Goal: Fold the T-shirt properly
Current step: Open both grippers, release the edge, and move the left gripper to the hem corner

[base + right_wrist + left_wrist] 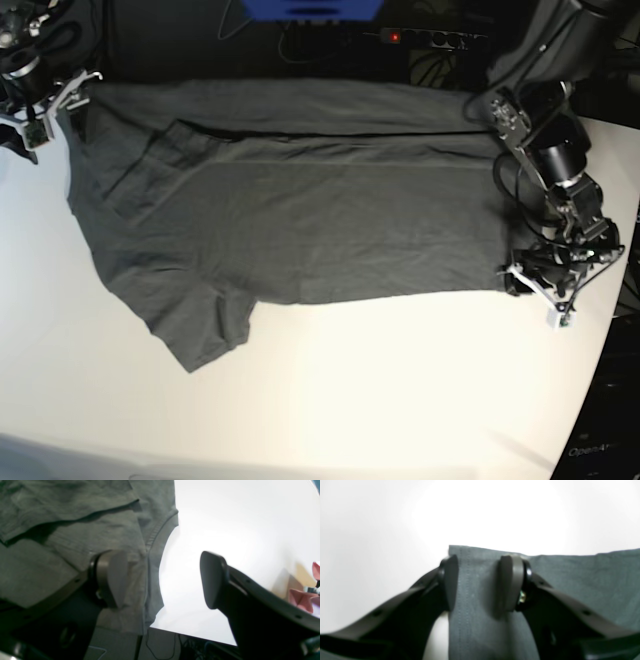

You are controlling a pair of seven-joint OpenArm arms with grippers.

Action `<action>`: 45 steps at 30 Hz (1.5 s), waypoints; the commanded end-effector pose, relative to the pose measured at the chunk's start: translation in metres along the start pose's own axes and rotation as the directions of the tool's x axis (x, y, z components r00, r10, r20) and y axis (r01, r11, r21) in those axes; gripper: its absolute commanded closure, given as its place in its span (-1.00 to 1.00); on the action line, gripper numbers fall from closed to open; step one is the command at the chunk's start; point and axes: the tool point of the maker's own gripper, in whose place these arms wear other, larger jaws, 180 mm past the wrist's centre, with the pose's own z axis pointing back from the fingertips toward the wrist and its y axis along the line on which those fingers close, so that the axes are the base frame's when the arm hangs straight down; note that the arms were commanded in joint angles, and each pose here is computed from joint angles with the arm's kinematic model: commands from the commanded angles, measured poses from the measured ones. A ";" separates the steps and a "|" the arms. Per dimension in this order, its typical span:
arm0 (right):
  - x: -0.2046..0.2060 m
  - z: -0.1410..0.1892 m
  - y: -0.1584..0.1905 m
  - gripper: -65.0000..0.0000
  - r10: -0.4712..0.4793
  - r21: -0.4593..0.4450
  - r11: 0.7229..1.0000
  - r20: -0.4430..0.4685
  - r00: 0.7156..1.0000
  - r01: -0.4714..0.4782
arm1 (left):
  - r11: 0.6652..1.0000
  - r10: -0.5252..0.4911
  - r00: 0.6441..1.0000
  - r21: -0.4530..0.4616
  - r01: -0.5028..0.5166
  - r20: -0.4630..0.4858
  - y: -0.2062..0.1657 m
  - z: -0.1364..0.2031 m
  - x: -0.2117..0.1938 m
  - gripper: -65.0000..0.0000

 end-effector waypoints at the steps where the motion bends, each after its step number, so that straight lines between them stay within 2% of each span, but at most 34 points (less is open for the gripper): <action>1: 0.006 0.003 -0.008 -0.36 0.011 -0.018 1.000 0.024 1.000 -0.011 | 1.000 -0.011 0.999 0.019 0.010 0.038 0.007 0.005 0.020 0.14; 5: 0.006 0.003 -0.007 -0.36 0.011 -0.017 1.000 0.024 1.000 -0.011 | 0.999 -0.022 0.999 0.035 0.021 0.028 0.011 0.010 0.021 0.14; 11: 0.008 -0.002 -0.008 -0.36 0.000 -0.018 1.000 0.031 1.000 0.001 | 0.992 -0.079 0.994 0.100 0.071 0.078 0.010 0.033 0.054 0.14; 16: 0.008 -0.002 -0.007 -0.36 0.000 -0.017 1.000 0.032 0.999 0.000 | 0.990 -0.090 0.992 0.112 0.080 0.089 0.010 0.037 0.060 0.14; 21: 0.008 -0.002 -0.007 -0.36 0.000 -0.017 1.000 0.032 0.999 0.000 | 0.989 -0.095 0.992 0.119 0.085 0.081 0.013 0.037 0.059 0.14; 26: 0.008 -0.002 -0.007 -0.36 0.000 -0.017 1.000 0.032 0.999 0.000 | 0.994 -0.065 0.997 0.089 0.062 0.028 0.017 0.025 0.040 0.14; 31: 0.008 -0.002 -0.007 -0.36 0.000 -0.017 1.000 0.032 0.999 0.000 | 0.997 -0.044 0.999 0.062 0.042 0.027 0.016 0.017 0.029 0.15; 45: 0.004 -0.001 -0.002 -0.36 -0.025 -0.019 0.999 0.025 0.999 0.025 | 0.998 -0.041 0.999 0.058 0.039 0.032 0.015 0.016 0.027 0.15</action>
